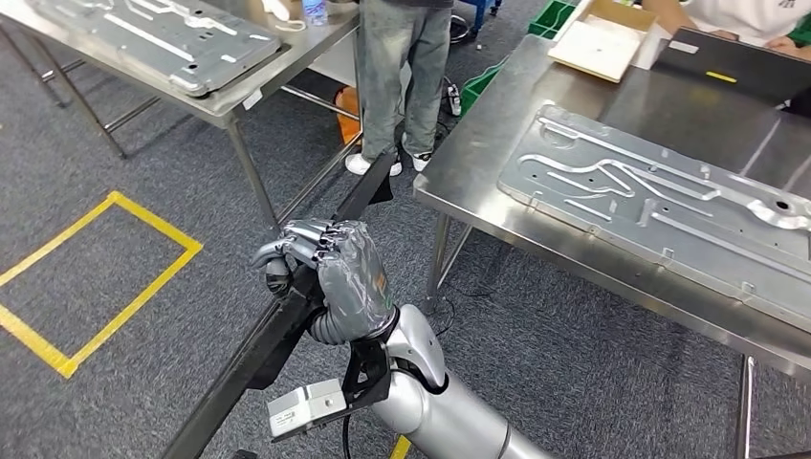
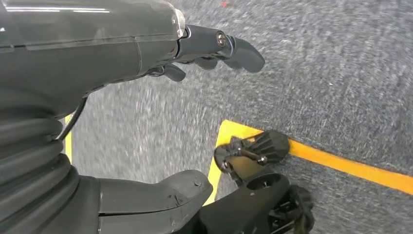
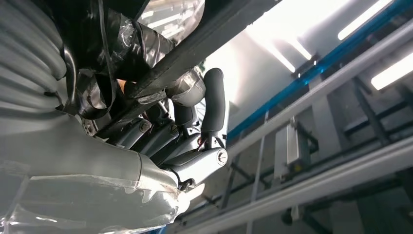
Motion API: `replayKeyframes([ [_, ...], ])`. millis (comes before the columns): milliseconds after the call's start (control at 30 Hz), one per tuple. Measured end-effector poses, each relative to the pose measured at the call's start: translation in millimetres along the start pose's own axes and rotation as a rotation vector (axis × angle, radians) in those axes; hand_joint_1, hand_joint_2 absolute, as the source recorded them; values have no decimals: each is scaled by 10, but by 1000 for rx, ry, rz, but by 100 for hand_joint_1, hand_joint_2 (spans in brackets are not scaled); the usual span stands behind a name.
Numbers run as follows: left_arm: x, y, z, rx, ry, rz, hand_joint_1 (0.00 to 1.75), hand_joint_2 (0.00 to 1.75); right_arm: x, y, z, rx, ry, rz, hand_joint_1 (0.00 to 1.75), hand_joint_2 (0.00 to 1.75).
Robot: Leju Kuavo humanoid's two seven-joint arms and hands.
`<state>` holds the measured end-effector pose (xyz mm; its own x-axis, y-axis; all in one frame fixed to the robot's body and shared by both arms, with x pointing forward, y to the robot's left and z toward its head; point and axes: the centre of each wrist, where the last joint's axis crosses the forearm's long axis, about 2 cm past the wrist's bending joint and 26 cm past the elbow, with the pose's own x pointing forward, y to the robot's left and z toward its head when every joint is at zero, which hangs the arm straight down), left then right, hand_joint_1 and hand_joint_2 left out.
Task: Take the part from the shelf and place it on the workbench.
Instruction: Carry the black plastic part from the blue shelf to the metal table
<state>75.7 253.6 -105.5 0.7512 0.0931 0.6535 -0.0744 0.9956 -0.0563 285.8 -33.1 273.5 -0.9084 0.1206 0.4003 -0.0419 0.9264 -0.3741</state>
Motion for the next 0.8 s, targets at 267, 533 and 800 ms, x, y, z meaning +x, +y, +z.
replayKeyframes([
  [267, 9, 0, -6, 3, -1, -1, 0, 175, 18, -9, -27, -7, -5, -1, 175, 175],
  [533, -17, 31, 9, 9, 5, -2, 0, 175, 21, -1, -11, -7, 1, -4, 175, 175],
  [800, -8, 22, 4, 9, 3, 1, 0, 175, 24, -5, -14, -8, 0, -4, 175, 175],
])
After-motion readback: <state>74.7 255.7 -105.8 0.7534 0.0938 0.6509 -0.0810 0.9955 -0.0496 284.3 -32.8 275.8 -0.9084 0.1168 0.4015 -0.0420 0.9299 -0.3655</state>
